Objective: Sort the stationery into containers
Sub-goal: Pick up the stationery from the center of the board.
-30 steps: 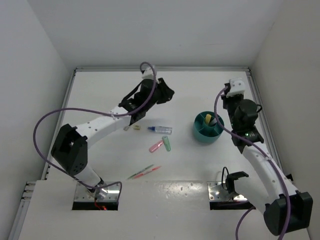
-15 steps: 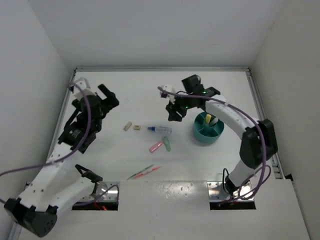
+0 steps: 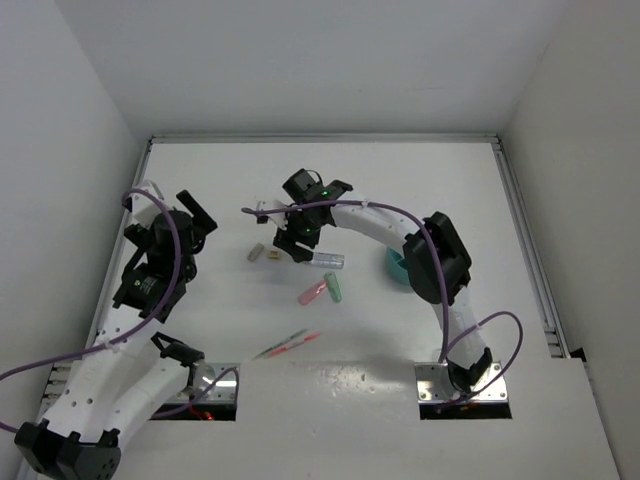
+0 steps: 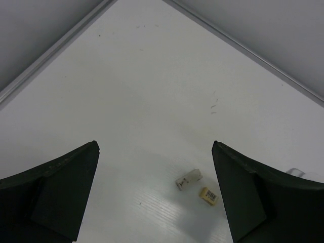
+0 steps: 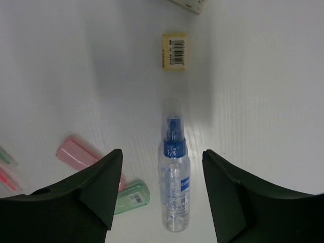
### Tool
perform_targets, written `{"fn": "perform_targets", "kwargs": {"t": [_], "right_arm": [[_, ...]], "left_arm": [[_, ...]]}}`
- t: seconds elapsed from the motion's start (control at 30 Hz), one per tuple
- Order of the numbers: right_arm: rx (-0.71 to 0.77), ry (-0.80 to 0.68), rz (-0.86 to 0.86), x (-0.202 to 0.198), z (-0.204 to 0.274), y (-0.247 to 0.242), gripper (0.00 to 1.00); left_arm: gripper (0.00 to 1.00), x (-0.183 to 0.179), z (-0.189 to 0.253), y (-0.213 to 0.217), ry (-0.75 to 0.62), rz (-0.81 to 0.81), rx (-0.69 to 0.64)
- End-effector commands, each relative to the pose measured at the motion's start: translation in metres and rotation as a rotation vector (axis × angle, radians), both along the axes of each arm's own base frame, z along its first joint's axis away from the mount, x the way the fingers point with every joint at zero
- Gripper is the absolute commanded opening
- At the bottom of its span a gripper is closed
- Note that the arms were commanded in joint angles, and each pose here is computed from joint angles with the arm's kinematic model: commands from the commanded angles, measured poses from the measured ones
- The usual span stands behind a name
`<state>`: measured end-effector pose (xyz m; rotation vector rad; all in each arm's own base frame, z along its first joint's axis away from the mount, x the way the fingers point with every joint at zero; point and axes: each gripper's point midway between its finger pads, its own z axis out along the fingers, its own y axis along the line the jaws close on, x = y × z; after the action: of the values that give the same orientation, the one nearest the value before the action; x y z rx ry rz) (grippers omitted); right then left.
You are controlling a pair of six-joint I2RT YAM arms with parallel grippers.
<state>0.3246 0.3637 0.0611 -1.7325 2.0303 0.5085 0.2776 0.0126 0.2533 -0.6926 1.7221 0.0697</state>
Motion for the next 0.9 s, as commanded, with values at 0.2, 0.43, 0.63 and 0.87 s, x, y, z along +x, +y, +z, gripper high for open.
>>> {"fn": "perform_targets", "kwargs": {"t": [0.2, 0.43, 0.63, 0.87], "right_arm": [[-0.256, -0.062, -0.073, 0.01, -0.031, -0.028, 0.63], [-0.319, -0.054, -0.037, 0.005, -0.043, -0.034, 0.63], [-0.369, -0.06, -0.027, 0.005, -0.062, -0.037, 0.65], [-0.386, -0.049, -0.015, 0.004, -0.071, -0.039, 0.4]], "left_arm": [[1.0, -0.001, 0.009, -0.001, -0.032, -0.025, -0.004], [1.0, -0.002, 0.011, -0.002, -0.04, -0.033, -0.009], [1.0, -0.002, 0.011, -0.002, -0.04, -0.033, -0.009], [1.0, -0.002, 0.011, -0.002, -0.04, -0.033, -0.009]]}}
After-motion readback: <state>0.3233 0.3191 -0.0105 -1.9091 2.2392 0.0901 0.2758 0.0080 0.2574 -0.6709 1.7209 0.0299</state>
